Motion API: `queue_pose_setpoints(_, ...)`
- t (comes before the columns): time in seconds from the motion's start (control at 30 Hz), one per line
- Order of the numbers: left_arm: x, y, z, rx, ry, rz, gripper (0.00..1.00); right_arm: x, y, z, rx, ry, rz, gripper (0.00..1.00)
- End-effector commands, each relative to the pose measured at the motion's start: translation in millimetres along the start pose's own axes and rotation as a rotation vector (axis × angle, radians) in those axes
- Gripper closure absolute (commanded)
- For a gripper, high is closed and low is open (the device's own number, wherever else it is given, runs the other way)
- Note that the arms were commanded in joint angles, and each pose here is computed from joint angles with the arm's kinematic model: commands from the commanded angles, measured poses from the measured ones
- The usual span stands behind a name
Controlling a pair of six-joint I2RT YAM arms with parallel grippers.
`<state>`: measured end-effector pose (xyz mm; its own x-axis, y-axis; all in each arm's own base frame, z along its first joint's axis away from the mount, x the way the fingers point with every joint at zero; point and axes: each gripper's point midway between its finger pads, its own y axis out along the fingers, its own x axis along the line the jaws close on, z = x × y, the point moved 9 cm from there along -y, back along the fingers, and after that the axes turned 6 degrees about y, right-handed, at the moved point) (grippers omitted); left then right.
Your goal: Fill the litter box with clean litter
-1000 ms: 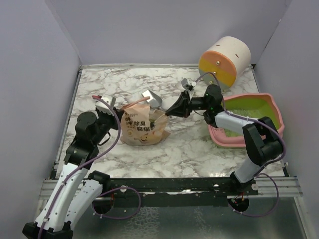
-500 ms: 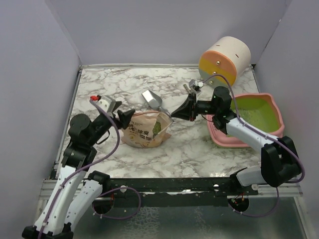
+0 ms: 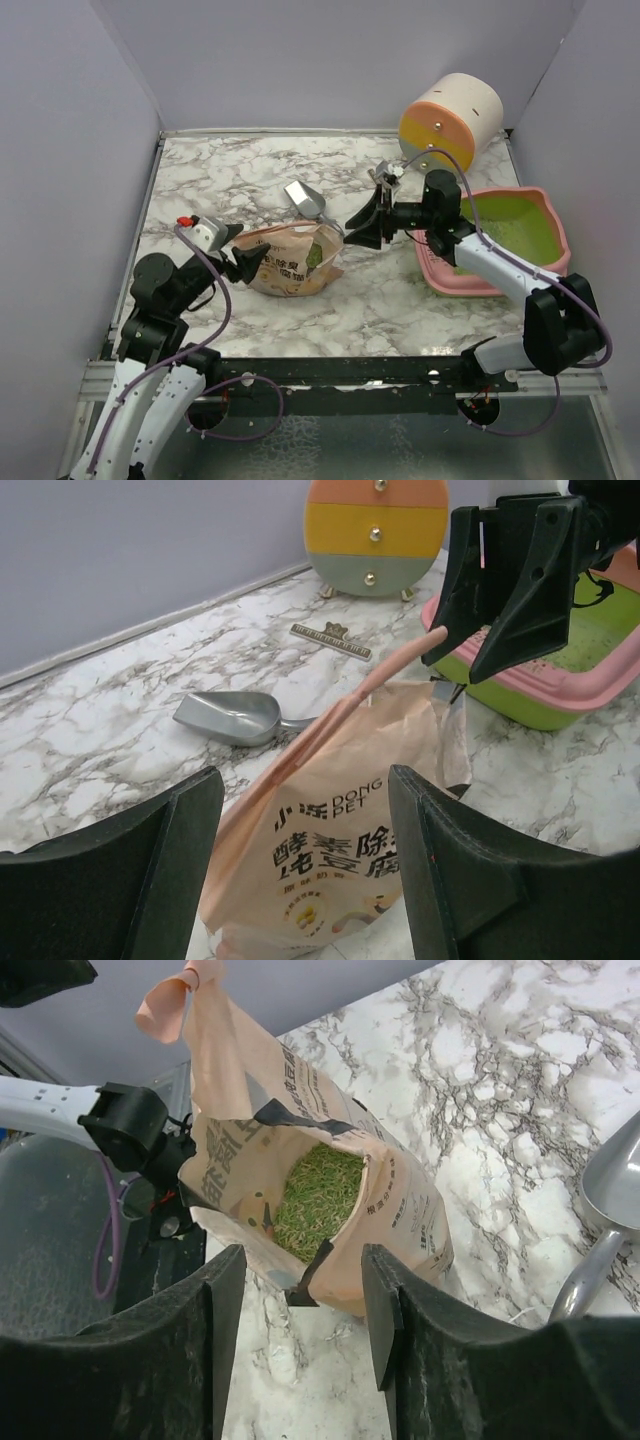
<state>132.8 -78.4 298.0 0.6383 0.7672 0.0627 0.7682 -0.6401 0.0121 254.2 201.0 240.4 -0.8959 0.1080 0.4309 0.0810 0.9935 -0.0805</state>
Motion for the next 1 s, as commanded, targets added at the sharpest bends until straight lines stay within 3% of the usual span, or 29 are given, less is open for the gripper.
queue_pose_setpoints(0.0,10,13,-9,0.070,-0.004,-0.025,0.30,-15,6,-6,0.030,-0.005,0.010,0.49)
queue_pose_setpoints(0.2,22,30,-5,0.172,0.026,-0.041,0.31,-33,17,0,0.079,0.088,0.013,0.40)
queue_pose_setpoints(0.47,12,35,16,0.269,0.017,0.124,0.35,-32,31,1,0.169,0.107,0.055,0.40)
queue_pose_setpoints(0.6,15,44,22,0.282,0.014,0.133,0.49,-35,47,6,0.254,0.131,0.123,0.56)
queue_pose_setpoints(0.67,20,52,22,0.292,0.019,0.125,0.64,-38,58,7,0.307,0.117,0.189,0.77)
queue_pose_setpoints(0.73,26,61,19,0.297,0.026,0.095,0.87,-42,65,7,0.334,0.112,0.260,0.97)
queue_pose_setpoints(0.77,30,67,15,0.290,0.027,0.073,0.97,-44,66,6,0.339,0.110,0.296,0.99)
queue_pose_setpoints(0.8,34,72,11,0.281,0.030,0.050,1.00,-46,66,5,0.335,0.116,0.343,0.99)
queue_pose_setpoints(0.97,52,99,-25,0.174,0.096,-0.014,1.00,-48,54,-8,0.232,0.097,0.555,0.99)
